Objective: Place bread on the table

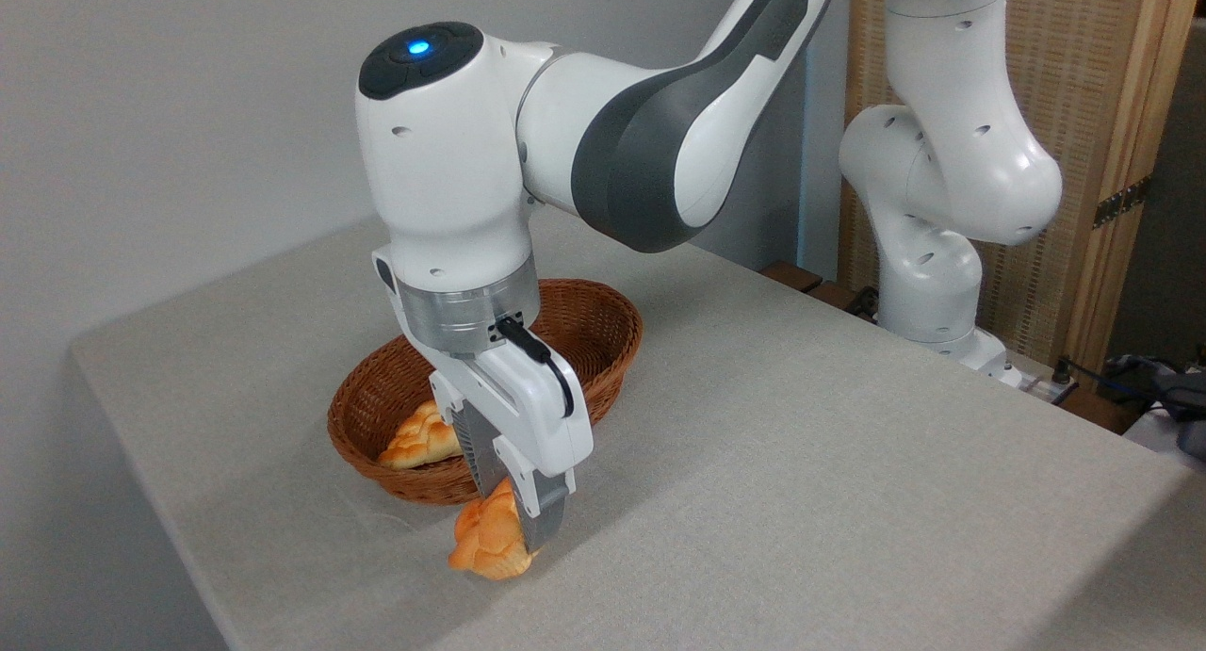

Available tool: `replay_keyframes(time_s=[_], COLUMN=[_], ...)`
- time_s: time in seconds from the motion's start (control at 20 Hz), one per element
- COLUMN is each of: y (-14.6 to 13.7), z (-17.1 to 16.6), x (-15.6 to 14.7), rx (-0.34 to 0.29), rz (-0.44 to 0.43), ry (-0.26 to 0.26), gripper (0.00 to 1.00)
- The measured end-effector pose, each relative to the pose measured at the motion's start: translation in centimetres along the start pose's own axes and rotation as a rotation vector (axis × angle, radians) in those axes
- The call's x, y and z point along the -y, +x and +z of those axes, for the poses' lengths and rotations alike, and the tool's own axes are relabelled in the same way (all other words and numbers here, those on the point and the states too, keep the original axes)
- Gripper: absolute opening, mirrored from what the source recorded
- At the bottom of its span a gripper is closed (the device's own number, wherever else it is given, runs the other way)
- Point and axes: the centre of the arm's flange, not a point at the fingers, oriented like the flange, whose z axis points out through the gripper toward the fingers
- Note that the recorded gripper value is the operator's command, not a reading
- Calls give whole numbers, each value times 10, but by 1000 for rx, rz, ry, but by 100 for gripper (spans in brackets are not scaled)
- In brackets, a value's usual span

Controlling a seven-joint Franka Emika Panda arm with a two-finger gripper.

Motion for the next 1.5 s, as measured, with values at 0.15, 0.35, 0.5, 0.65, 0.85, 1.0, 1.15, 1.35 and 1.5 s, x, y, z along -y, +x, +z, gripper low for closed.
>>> replay_keyframes(time_s=[0.15, 0.35, 0.5, 0.65, 0.85, 1.0, 1.15, 1.35, 1.5], y=[0, -1, 0, 3, 14, 36, 38, 35, 39], z=[-1, -2, -9, -34, -74, -90, -109, -137, -141], x=[0, 2, 2, 0, -17, -40, -46, -53, -60], rx=[0, 18, 10, -24, -83, -114, -122, -114, -107], rz=[1, 11, 12, 14, -21, -69, -97, -93, -79], ry=[4, 19, 31, 65, 109, 120, 121, 109, 100], gripper=[100, 100, 100, 100, 100, 100, 100, 100, 100])
